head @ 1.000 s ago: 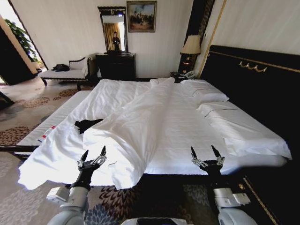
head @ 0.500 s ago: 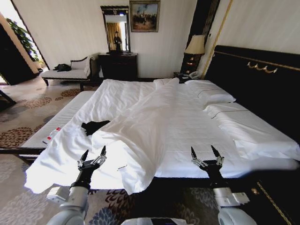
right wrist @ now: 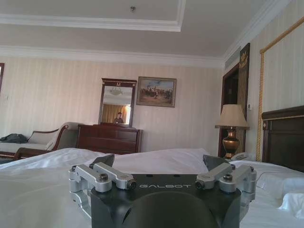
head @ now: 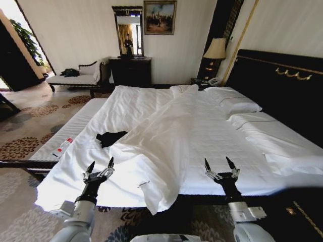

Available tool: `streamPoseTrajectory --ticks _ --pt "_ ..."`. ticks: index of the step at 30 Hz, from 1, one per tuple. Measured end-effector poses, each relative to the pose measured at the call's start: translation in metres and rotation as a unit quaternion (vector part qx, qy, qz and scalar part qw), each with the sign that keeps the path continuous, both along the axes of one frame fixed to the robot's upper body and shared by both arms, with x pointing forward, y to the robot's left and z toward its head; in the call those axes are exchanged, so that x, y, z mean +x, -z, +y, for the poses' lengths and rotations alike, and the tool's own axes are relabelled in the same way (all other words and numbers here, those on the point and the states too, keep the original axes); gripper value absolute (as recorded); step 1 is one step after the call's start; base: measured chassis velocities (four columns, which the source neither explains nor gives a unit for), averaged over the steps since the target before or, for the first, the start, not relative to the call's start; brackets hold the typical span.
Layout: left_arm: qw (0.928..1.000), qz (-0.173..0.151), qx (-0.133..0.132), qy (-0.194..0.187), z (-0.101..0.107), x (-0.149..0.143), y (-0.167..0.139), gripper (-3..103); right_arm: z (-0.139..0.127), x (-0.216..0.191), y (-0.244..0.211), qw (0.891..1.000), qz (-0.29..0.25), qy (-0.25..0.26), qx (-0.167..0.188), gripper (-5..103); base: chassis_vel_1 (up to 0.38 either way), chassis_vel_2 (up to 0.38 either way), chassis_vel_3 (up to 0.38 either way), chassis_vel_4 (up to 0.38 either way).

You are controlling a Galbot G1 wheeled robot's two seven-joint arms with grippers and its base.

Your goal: Fold the clothes on the bed.

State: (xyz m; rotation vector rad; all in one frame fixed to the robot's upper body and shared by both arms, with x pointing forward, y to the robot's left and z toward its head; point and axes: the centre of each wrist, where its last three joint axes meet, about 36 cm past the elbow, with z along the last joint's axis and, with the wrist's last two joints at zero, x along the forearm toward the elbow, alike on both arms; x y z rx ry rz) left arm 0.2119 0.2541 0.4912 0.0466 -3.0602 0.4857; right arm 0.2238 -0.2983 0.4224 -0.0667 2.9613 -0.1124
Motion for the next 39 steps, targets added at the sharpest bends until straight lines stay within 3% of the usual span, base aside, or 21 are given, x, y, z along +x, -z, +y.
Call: streamPoseTrajectory --ticks 14,23,28,31,34,39 --pt "0.9998 -0.007 0.007 -0.015 0.011 -0.002 -0.009 100 0.010 0.004 0.002 1.000 -0.015 -0.009 0.012 100 0.025 0.075 -0.027 -0.080" --pt "0.9966 -0.012 0.049 -0.065 0.043 -0.007 -0.017 100 0.027 0.014 -0.029 0.998 -0.048 -0.031 0.021 100 0.000 0.000 0.000 0.000" --pt "0.9933 -0.018 0.063 -0.095 0.067 -0.010 -0.026 100 0.038 0.023 -0.056 0.997 -0.032 -0.066 0.002 100 0.000 0.000 0.000 0.000" --pt "0.9883 -0.025 0.086 -0.123 0.086 -0.015 -0.035 100 0.059 0.026 -0.072 0.997 0.042 -0.062 0.001 100 0.000 0.000 0.000 0.000" --pt "0.9865 -0.024 0.092 -0.133 0.090 -0.018 -0.037 100 0.065 0.034 -0.071 0.996 0.056 -0.073 -0.005 100 0.000 0.000 0.000 0.000" --pt "0.9837 -0.018 0.097 -0.150 0.097 -0.021 -0.034 100 0.063 0.071 -0.056 0.989 0.009 -0.138 -0.045 100 0.000 0.000 0.000 0.000"
